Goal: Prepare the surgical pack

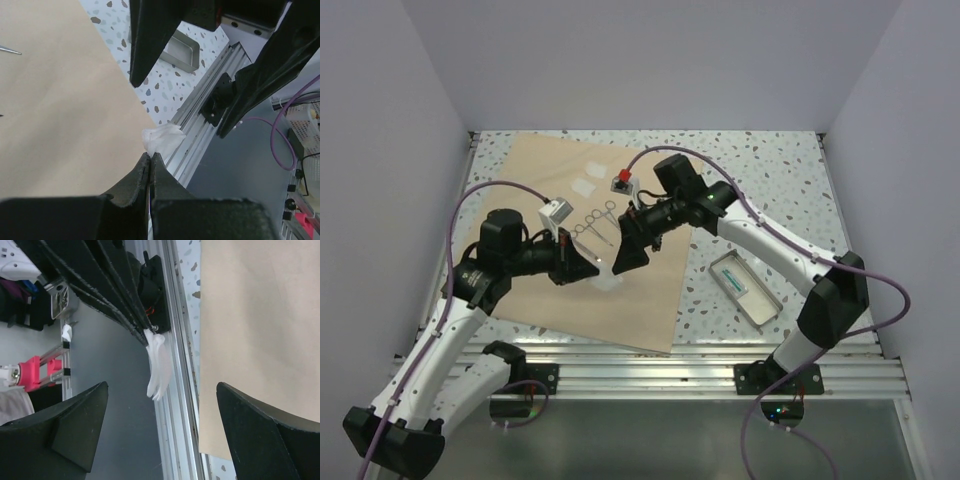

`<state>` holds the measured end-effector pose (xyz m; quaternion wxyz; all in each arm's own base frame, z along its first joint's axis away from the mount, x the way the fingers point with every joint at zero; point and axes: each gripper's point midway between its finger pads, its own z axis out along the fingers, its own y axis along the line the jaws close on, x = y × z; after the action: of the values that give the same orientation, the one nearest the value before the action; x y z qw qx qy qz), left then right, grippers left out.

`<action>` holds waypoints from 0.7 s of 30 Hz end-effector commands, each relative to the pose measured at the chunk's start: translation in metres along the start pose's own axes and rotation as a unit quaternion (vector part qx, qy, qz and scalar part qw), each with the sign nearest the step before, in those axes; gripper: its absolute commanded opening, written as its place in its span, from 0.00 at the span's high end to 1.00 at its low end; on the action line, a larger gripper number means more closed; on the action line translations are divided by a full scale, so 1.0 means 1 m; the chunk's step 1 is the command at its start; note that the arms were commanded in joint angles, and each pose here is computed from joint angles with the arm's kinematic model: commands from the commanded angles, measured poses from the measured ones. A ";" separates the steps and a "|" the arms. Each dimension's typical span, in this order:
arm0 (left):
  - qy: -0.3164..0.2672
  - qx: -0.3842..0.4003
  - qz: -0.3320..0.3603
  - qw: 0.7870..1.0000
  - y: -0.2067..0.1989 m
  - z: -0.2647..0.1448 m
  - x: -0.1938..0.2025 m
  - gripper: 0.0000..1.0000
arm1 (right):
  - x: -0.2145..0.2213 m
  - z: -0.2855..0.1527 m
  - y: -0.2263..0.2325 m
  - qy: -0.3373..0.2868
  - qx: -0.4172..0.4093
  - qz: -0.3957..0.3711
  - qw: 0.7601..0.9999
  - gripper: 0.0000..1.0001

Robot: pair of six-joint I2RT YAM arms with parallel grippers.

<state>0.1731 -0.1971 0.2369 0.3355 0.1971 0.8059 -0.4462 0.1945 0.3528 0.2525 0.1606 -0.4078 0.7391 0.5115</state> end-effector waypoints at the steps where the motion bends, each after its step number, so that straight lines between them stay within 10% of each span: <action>1: -0.002 0.021 0.001 1.000 -0.012 -0.002 -0.001 1.00 | 0.002 0.014 0.011 0.028 -0.028 -0.005 0.999 0.08; 15: 0.010 0.032 0.003 0.999 -0.016 -0.002 0.005 1.00 | 0.018 0.042 0.019 0.064 -0.044 -0.004 0.997 0.25; 21: 0.012 0.032 0.006 0.999 -0.015 -0.002 0.005 1.00 | 0.024 0.049 0.021 0.070 -0.057 0.009 0.996 0.62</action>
<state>0.1653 -0.2011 0.2396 0.3259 0.2040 0.8010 -0.4588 0.1592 0.3824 0.2195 0.0822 -0.4408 0.7369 0.5060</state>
